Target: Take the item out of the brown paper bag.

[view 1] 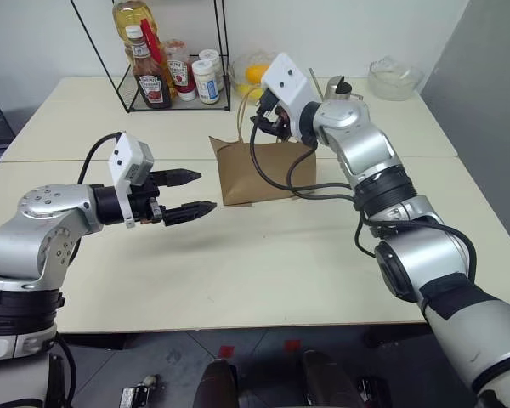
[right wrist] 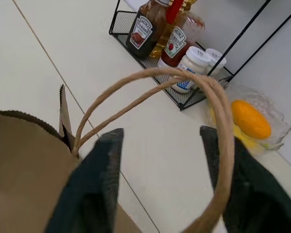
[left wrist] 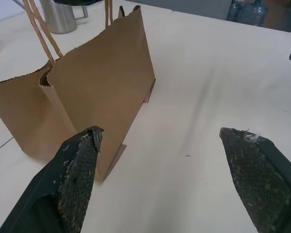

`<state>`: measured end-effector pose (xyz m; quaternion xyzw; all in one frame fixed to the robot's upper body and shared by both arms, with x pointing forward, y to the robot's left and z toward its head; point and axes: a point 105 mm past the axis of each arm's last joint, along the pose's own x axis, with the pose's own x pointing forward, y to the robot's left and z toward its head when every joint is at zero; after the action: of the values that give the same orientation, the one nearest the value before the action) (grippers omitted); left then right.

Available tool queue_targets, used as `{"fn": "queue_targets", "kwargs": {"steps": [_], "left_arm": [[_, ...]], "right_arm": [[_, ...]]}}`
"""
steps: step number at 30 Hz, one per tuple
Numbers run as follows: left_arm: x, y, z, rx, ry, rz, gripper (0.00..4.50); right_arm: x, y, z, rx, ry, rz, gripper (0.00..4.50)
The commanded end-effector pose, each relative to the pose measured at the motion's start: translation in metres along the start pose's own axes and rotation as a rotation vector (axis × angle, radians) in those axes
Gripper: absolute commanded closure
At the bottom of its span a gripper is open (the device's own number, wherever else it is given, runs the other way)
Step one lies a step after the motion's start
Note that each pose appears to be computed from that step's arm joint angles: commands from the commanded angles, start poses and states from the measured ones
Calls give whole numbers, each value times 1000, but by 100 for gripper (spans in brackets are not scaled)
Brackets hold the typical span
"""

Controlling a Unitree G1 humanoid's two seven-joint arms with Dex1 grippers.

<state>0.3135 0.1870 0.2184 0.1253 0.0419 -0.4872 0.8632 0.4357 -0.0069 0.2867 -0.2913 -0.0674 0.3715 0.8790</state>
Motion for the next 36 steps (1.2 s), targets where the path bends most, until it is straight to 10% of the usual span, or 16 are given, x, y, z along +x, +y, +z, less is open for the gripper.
{"fn": "queue_targets", "kwargs": {"steps": [1, 12, 26, 36], "left_arm": [[2, -1, 12, 45, -28, -7, 37], [11, 13, 28, 54, -71, 7, 37], [37, 125, 85, 436, -36, 462, 435], [96, 124, 65, 602, 189, 425, 446]], "right_arm": [[-17, -2, 17, -22, -56, 19, 51], [-115, 10, 1, 117, -39, 93, 51], [-186, 78, -13, 240, -10, 150, 48], [-194, 79, -18, 265, 20, 80, 48]]}}
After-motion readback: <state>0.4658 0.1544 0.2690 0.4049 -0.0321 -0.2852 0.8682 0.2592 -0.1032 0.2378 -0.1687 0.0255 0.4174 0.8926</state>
